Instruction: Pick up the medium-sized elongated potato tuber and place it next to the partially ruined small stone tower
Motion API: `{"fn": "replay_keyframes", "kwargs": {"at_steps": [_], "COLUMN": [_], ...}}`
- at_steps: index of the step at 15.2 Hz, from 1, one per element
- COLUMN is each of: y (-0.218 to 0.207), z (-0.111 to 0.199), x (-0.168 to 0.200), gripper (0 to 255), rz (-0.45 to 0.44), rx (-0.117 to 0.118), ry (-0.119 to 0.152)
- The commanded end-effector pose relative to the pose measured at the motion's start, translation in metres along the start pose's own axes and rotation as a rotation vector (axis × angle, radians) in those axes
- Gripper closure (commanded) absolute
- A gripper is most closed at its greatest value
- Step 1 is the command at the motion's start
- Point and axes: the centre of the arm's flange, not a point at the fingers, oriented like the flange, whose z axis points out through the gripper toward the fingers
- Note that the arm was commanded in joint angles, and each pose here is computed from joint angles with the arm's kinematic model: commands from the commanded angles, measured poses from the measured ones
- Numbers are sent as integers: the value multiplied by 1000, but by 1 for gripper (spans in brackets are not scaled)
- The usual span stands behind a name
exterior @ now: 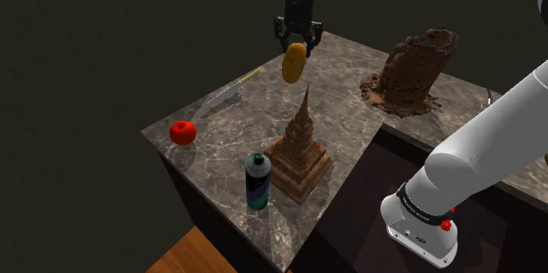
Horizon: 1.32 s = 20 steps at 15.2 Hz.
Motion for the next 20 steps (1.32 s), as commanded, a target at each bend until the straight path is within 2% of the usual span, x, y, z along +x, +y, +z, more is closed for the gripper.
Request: {"fn": "replay_keyframes", "kwargs": {"at_steps": [1,20], "y": [1,10], "z": [-11,-111], "x": [0,2], "gripper": [255,255], "rz": [0,0], "rx": [0,0], "ry": [0,0]}}
